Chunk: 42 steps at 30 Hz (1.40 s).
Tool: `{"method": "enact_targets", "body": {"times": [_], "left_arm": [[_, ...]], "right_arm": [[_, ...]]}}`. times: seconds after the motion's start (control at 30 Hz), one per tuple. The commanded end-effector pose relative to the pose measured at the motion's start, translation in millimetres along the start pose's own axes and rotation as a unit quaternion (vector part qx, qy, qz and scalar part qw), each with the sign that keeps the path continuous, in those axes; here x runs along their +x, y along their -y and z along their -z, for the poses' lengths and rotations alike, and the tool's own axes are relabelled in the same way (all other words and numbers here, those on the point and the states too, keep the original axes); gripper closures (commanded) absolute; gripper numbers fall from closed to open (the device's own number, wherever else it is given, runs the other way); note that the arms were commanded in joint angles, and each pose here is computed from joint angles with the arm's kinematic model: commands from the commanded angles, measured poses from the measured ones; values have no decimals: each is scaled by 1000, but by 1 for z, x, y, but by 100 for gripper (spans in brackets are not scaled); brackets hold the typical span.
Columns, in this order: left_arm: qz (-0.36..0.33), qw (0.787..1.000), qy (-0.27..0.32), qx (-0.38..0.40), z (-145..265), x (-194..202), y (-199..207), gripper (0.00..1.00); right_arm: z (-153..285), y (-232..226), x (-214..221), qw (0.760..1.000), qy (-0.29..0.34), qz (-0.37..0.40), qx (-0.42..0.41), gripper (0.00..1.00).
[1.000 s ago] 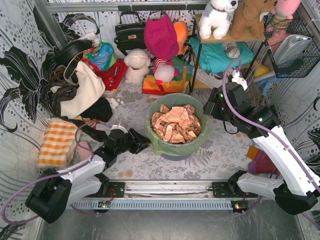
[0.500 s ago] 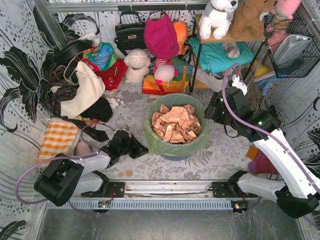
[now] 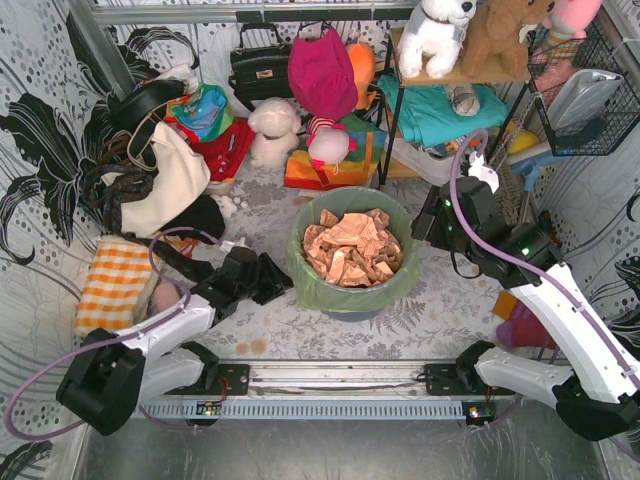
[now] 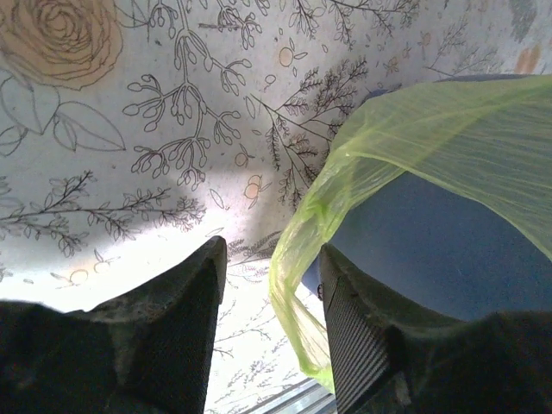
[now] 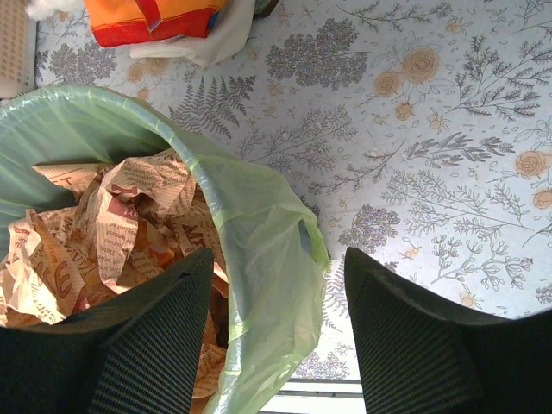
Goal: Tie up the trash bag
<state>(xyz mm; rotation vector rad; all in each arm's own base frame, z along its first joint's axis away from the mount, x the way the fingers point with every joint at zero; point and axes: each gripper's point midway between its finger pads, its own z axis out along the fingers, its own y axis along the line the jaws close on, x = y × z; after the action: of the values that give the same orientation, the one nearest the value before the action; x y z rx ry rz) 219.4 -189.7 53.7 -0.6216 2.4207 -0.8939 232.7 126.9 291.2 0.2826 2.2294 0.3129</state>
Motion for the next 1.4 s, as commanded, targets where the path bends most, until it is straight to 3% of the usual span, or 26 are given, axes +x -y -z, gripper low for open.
{"method": "enact_targets", "body": {"times": [0.0, 0.13, 0.37, 0.6, 0.8, 0.93, 1.13, 1.37], "left_arm": [[-28, 999, 3, 41, -8, -9, 24, 43], [-23, 995, -29, 95, -18, 1, 40, 41], [-18, 990, -76, 114, -33, 17, 39, 41], [-41, 997, -58, 14, -41, 9, 7, 61], [-79, 995, -41, -41, -36, -2, -6, 71], [-94, 992, -27, -74, -28, -10, -15, 86], [-99, 994, -6, -55, -17, -19, 1, 97], [-103, 994, 0, -26, -10, -24, 20, 100]], "right_arm": [[3, 5, -3, 1000, 15, -16, 2, 38], [5, 5, -3, 1000, 15, -15, 2, 38], [7, 8, -1, 1000, 15, -18, 2, 38], [5, 11, 3, 1000, 16, -17, 1, 38], [3, 21, 4, 999, 19, -9, 26, 35], [4, 36, 0, 997, 24, 10, 67, 34], [0, 55, 2, 995, 26, 21, 97, 34], [4, 46, -15, 998, 47, 5, 46, 34]]}}
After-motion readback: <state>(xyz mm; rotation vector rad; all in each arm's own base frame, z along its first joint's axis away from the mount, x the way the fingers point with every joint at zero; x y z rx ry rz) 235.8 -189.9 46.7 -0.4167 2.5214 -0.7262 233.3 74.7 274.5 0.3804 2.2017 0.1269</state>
